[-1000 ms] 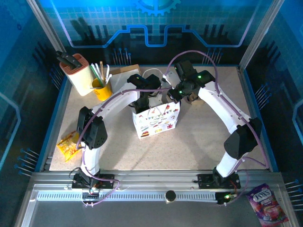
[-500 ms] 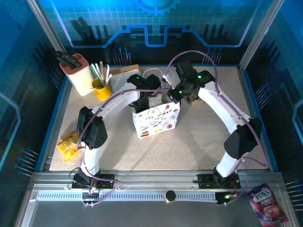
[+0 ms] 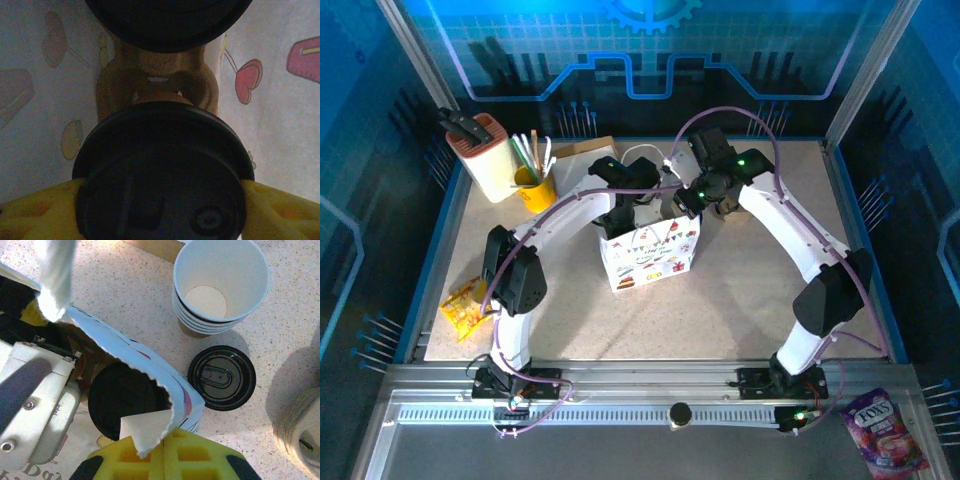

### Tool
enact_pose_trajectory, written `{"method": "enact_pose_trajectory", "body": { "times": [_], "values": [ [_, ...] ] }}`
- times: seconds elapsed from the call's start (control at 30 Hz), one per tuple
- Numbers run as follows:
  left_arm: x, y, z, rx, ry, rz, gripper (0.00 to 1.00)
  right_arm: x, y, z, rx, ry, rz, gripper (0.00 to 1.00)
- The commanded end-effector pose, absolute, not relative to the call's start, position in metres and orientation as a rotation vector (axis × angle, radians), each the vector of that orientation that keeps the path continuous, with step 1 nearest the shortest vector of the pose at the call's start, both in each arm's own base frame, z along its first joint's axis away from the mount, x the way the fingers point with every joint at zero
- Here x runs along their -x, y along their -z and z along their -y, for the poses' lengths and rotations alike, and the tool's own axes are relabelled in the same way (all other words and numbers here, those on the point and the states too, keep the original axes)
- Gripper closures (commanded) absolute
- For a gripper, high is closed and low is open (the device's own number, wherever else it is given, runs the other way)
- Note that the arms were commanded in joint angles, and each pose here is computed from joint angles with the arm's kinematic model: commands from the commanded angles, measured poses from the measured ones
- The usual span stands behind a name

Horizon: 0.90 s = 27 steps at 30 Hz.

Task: Pack the takeout coffee

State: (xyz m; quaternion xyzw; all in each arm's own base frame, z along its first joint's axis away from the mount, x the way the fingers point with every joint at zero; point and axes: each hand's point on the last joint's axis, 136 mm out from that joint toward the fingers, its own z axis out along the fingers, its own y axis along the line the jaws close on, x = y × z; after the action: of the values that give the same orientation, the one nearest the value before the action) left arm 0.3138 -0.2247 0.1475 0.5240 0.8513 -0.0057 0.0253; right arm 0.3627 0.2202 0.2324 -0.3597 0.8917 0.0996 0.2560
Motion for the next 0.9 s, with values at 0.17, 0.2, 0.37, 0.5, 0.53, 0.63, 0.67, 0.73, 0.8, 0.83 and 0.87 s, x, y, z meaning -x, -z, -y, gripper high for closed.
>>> {"method": "enact_pose_trajectory", "body": {
  "times": [0.17, 0.2, 0.37, 0.5, 0.53, 0.63, 0.67, 0.73, 0.8, 0.83, 0.87],
  "values": [
    [-0.3126, -0.1545, 0.2164, -1.6, -0.009, -2.654, 0.52, -0.358, -0.2076, -0.2133, 1.017, -0.243, -2.51, 0.93],
    [-0.3127, -0.1542, 0.2166, -1.603, -0.012, -2.652, 0.52, -0.3583, -0.2072, -0.2131, 1.015, -0.243, -2.511, 0.93],
    [-0.3152, -0.1555, 0.2165, -1.596, -0.024, -2.64, 0.52, -0.358, -0.2073, -0.2134, 1.018, -0.243, -2.51, 0.93],
    [-0.3166, -0.1577, 0.2171, -1.59, -0.025, -2.629, 0.52, -0.3581, -0.207, -0.2132, 1.018, -0.244, -2.511, 0.93],
    [-0.3171, -0.1576, 0.217, -1.588, -0.028, -2.629, 0.52, -0.3581, -0.207, -0.2129, 1.017, -0.242, -2.512, 0.93],
    [-0.3173, -0.1581, 0.2164, -1.587, -0.032, -2.627, 0.52, -0.3579, -0.2065, -0.2129, 1.019, -0.242, -2.513, 0.93],
    [-0.3174, -0.1581, 0.2164, -1.588, -0.034, -2.626, 0.52, -0.3577, -0.2063, -0.2132, 1.02, -0.243, -2.514, 0.93],
    [-0.3177, -0.1589, 0.2166, -1.589, -0.034, -2.62, 0.52, -0.3579, -0.2075, -0.2129, 1.018, -0.243, -2.512, 0.93],
    [-0.3185, -0.1597, 0.2167, -1.587, -0.037, -2.615, 0.52, -0.3576, -0.2063, -0.2129, 1.02, -0.242, -2.516, 0.93],
    [-0.3188, -0.1595, 0.2168, -1.587, -0.036, -2.615, 0.52, -0.3577, -0.2068, -0.2127, 1.02, -0.242, -2.515, 0.93],
    [-0.3187, -0.1601, 0.2169, -1.587, -0.036, -2.613, 0.52, -0.3578, -0.2073, -0.2134, 1.021, -0.243, -2.512, 0.93]
  ]
}}
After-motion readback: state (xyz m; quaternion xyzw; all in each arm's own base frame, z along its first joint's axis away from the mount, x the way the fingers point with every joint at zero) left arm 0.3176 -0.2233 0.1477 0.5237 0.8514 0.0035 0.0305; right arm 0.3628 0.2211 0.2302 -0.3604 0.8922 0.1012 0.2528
